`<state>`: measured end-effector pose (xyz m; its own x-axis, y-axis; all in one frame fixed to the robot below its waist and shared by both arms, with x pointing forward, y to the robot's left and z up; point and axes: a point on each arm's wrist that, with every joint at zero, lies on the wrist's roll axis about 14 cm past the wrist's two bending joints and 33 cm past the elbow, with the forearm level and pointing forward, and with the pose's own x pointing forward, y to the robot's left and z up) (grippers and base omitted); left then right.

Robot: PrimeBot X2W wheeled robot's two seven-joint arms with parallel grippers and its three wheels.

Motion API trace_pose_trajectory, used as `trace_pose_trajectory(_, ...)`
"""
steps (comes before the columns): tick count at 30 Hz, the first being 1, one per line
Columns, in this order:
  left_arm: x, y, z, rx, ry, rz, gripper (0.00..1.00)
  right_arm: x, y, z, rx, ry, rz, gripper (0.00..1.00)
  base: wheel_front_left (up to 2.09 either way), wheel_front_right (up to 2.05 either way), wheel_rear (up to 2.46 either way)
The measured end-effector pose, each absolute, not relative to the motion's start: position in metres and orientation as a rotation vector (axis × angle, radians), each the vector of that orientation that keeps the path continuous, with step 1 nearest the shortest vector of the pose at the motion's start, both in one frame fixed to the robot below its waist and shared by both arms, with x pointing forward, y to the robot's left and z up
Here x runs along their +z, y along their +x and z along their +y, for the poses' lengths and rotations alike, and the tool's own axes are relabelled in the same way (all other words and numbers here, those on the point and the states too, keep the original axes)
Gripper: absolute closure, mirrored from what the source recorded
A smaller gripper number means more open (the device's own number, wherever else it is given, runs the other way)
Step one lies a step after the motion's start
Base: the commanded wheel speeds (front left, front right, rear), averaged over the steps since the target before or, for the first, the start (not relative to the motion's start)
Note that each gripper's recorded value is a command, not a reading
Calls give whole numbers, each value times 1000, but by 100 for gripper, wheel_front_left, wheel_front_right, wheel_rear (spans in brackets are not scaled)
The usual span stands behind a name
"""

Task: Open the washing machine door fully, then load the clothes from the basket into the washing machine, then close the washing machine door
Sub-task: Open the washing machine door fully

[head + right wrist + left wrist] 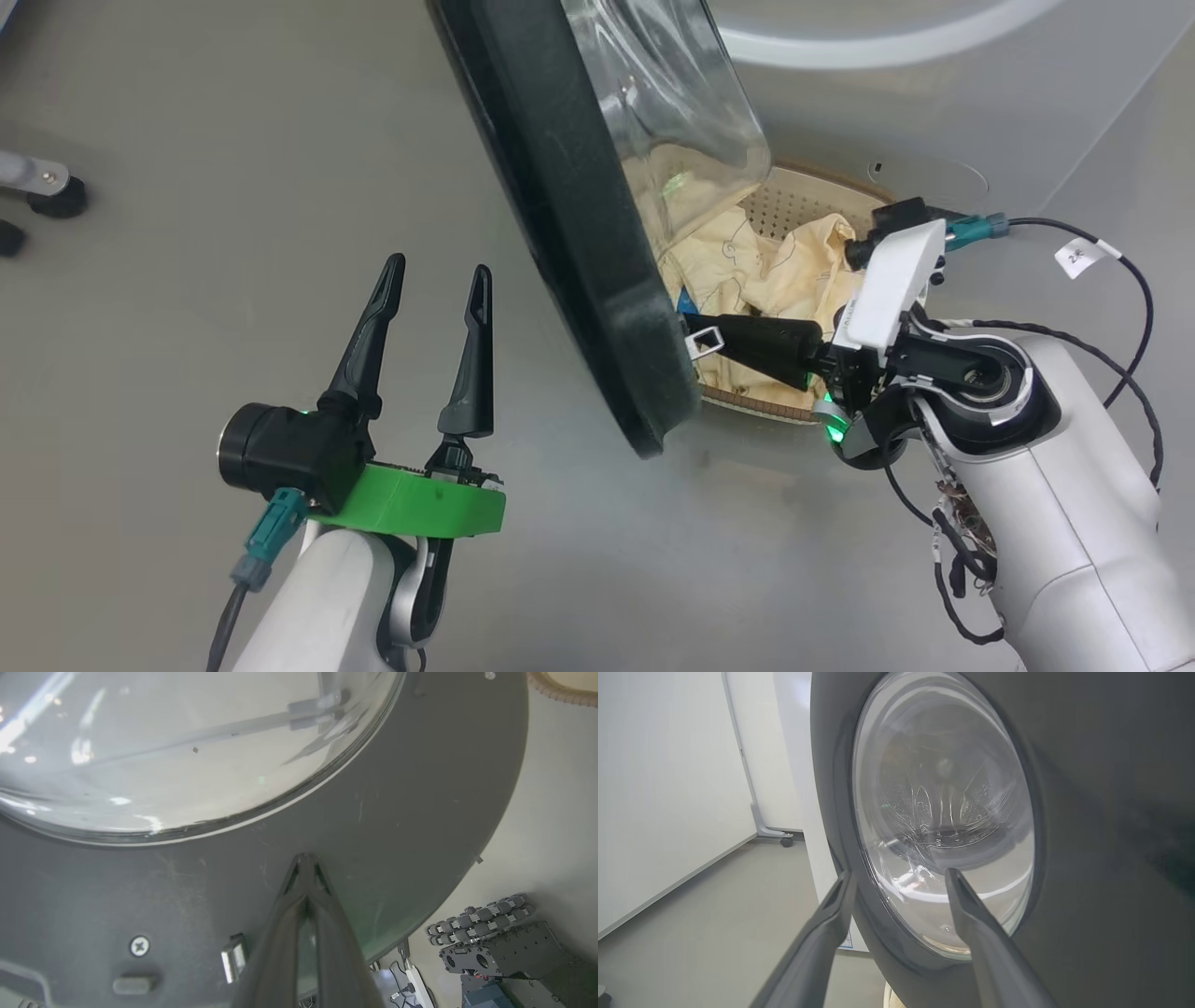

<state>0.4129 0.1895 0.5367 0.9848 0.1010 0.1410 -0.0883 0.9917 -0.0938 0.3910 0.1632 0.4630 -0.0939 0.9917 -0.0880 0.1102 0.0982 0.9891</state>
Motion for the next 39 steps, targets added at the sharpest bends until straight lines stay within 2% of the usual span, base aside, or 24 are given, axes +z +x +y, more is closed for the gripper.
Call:
trace_pose_trajectory(17, 541, 408, 195, 109, -79, -155, 0, 463, 383, 179, 1146, 1216, 1354, 100, 0, 0, 0)
trace_pose_trajectory(29, 542, 403, 202, 133, -76, -156, 0, 456, 365, 186, 1159, 1188, 1391, 100, 0, 0, 0)
trace_pose_trajectory(39, 543, 399, 211, 160, -71, -163, 0, 459, 378, 173, 1092, 1222, 1314, 100, 0, 0, 0)
